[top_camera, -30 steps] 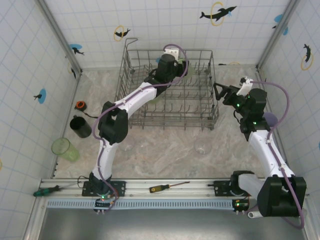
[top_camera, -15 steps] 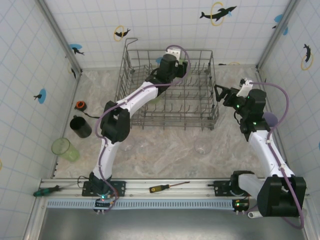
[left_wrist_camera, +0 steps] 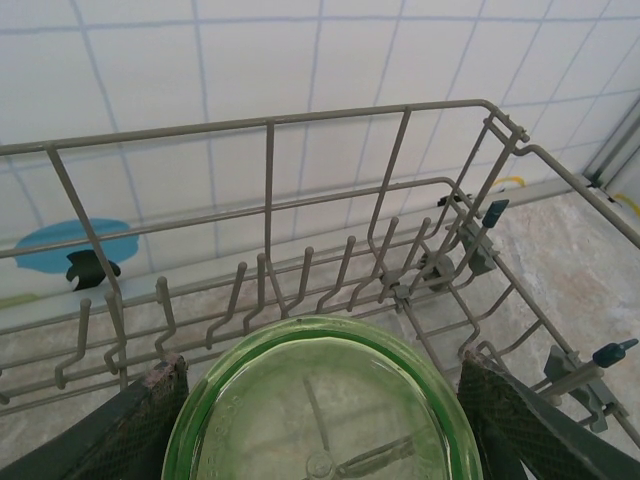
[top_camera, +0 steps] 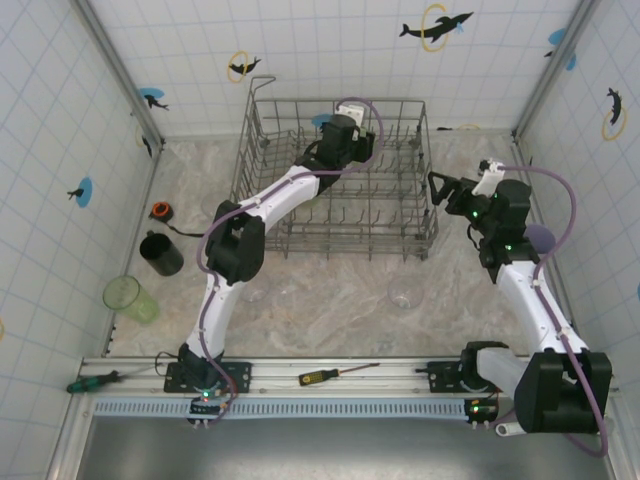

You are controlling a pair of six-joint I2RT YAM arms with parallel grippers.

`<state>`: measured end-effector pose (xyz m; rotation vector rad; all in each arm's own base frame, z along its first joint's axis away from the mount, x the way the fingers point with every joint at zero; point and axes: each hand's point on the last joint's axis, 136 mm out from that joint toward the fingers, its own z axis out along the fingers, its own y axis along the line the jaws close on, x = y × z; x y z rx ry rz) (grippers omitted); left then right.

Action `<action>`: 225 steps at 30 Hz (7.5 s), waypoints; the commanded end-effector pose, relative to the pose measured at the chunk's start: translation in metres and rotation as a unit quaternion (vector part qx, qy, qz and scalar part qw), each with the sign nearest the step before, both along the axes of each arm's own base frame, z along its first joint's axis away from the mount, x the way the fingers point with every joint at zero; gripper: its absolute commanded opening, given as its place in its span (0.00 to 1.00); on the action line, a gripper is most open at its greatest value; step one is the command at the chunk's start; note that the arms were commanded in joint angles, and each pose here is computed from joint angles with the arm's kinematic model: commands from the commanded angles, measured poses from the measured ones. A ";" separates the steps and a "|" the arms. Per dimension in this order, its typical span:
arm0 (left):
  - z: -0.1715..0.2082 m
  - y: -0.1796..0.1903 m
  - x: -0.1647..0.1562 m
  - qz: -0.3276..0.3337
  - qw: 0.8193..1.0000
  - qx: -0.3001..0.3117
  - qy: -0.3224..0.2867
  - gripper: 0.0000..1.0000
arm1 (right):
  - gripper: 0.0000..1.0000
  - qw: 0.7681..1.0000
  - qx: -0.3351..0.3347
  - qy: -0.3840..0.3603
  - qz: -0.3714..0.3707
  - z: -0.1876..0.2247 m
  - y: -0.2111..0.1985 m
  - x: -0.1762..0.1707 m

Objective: Load the cups into the dish rack

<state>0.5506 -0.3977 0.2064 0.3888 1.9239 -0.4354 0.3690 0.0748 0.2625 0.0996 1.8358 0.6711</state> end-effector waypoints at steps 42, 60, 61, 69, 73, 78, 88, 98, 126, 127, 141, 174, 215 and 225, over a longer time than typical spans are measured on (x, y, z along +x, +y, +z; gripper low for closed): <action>-0.062 -0.013 0.012 -0.021 0.990 0.131 -0.039 0.44 | 1.00 1.000 0.000 0.012 0.008 -0.017 0.004 0.003; 0.046 -0.034 -0.019 -0.020 0.989 0.079 -0.120 0.97 | 1.00 1.000 0.012 0.013 0.021 -0.003 0.009 -0.004; 0.057 -0.032 -0.022 -0.018 0.990 0.068 -0.125 0.97 | 1.00 1.000 0.015 0.011 0.021 0.001 0.010 -0.003; 0.109 -0.008 -0.038 0.010 0.988 0.040 -0.146 0.97 | 1.00 0.998 0.026 0.052 0.038 0.005 0.017 -0.007; 0.124 0.006 -0.056 0.011 0.990 0.029 -0.137 0.98 | 1.00 0.996 0.023 0.083 0.031 -0.003 0.015 -0.010; 0.134 0.036 -0.087 0.021 0.992 0.016 -0.126 0.98 | 1.00 0.990 0.033 0.134 0.023 -0.014 0.014 -0.016; 0.115 0.090 -0.159 0.010 0.997 -0.022 -0.072 0.97 | 1.00 0.982 -0.018 0.185 -0.038 -0.026 -0.001 -0.020; 0.089 0.127 -0.211 -0.006 1.000 -0.018 -0.018 0.98 | 1.00 0.967 -0.105 0.204 -0.114 -0.006 -0.031 -0.020; 0.054 0.146 -0.238 0.000 0.998 -0.016 0.053 0.98 | 1.00 0.859 -0.256 0.342 -0.281 -0.038 -0.151 -0.037; 0.053 0.148 -0.235 0.010 0.998 -0.011 0.054 0.98 | 1.00 0.858 -0.255 0.345 -0.282 -0.041 -0.154 -0.037; 0.054 0.135 -0.228 0.009 0.996 -0.034 0.078 0.98 | 0.92 0.852 -0.221 0.372 -0.296 -0.074 -0.183 -0.051; 0.050 0.131 -0.222 0.015 0.996 -0.025 0.086 0.97 | 0.22 0.827 -0.209 0.449 -0.265 -0.136 -0.198 -0.046; 0.086 0.115 -0.198 0.041 0.993 -0.056 0.094 0.98 | 0.00 0.993 -0.010 0.107 -0.041 0.060 -0.060 0.029; 0.119 0.073 -0.181 -0.003 0.988 -0.126 0.093 0.98 | 0.00 0.991 0.099 0.016 0.092 0.093 -0.015 0.029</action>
